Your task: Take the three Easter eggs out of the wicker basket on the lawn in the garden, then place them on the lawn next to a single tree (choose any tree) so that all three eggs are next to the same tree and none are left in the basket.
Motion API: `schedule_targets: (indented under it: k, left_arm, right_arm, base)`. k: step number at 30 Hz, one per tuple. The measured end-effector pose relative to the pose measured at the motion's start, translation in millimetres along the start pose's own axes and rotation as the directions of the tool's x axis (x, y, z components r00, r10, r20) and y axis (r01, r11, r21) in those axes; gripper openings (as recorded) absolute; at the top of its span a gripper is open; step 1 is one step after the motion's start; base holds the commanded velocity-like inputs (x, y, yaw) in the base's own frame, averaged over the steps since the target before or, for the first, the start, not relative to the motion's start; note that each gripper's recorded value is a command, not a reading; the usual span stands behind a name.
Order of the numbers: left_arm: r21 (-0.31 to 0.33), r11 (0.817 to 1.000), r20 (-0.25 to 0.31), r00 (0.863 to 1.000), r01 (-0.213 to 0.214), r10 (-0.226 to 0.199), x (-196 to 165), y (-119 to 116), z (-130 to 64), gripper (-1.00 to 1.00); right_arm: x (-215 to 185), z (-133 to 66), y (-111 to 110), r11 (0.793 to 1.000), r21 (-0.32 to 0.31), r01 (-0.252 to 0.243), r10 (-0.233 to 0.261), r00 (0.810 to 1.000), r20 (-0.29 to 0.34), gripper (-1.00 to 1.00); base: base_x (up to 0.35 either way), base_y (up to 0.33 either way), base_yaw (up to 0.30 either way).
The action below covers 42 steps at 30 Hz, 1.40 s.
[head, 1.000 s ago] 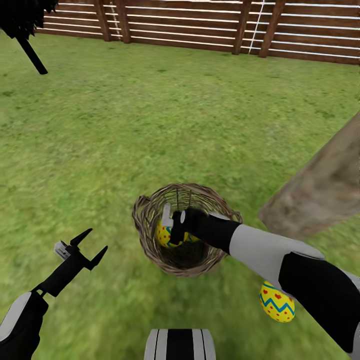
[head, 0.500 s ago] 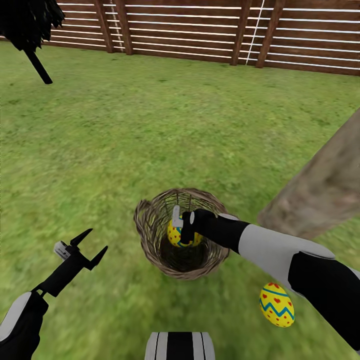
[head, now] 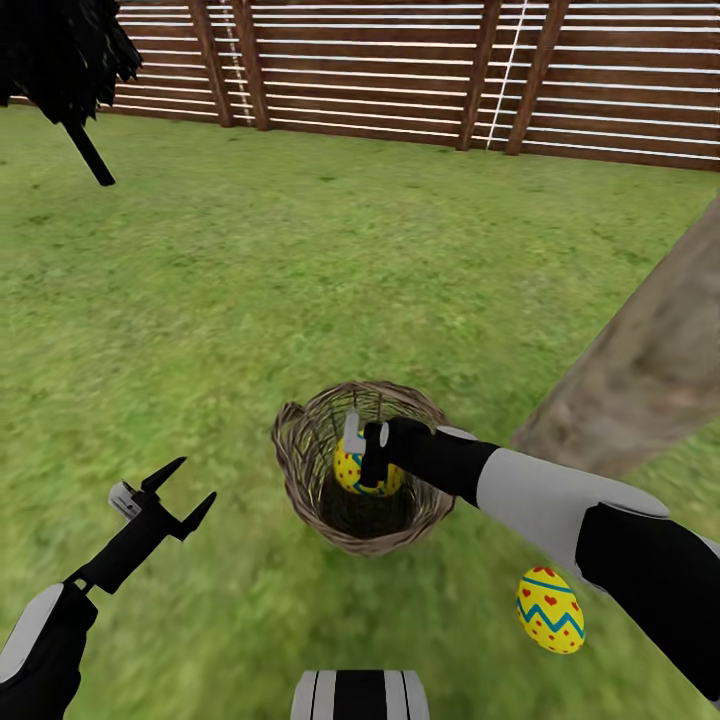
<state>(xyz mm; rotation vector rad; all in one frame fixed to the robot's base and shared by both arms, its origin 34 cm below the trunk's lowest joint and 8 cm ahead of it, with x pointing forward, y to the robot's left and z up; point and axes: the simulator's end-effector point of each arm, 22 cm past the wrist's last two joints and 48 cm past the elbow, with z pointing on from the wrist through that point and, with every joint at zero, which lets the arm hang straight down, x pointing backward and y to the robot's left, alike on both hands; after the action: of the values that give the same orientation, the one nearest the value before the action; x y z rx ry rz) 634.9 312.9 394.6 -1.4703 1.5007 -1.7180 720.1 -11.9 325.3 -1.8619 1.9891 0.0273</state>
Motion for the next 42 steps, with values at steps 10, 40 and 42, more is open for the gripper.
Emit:
schedule_targets:
  k: [10, 40, 42]
  left_arm:
    - [0.034, 0.999, -0.013, 1.0, -0.018, 0.019, 8.7, -22.4, 0.0, 1.0]
    - [0.131, 0.988, -0.051, 0.995, -0.078, 0.085, 35.0, -90.1, -7.2, 1.0]
    - [0.138, 0.987, -0.053, 0.995, -0.081, 0.089, 36.8, -94.5, -7.9, 1.0]
  right_arm:
    - [-9.3, -23.2, -14.2, 0.999, 0.044, 0.016, -0.016, 1.0, 0.005, -1.0]
    - [-40.5, -100.5, -55.4, 0.987, 0.163, 0.011, -0.018, 0.999, 0.041, -1.0]
    - [-42.2, -105.7, -57.6, 0.985, 0.17, 0.011, -0.018, 0.999, 0.042, -1.0]
  base:
    - [0.0, 0.0, 0.0]
    - [0.0, 0.0, 0.0]
    - [-0.069, 0.007, 0.0]
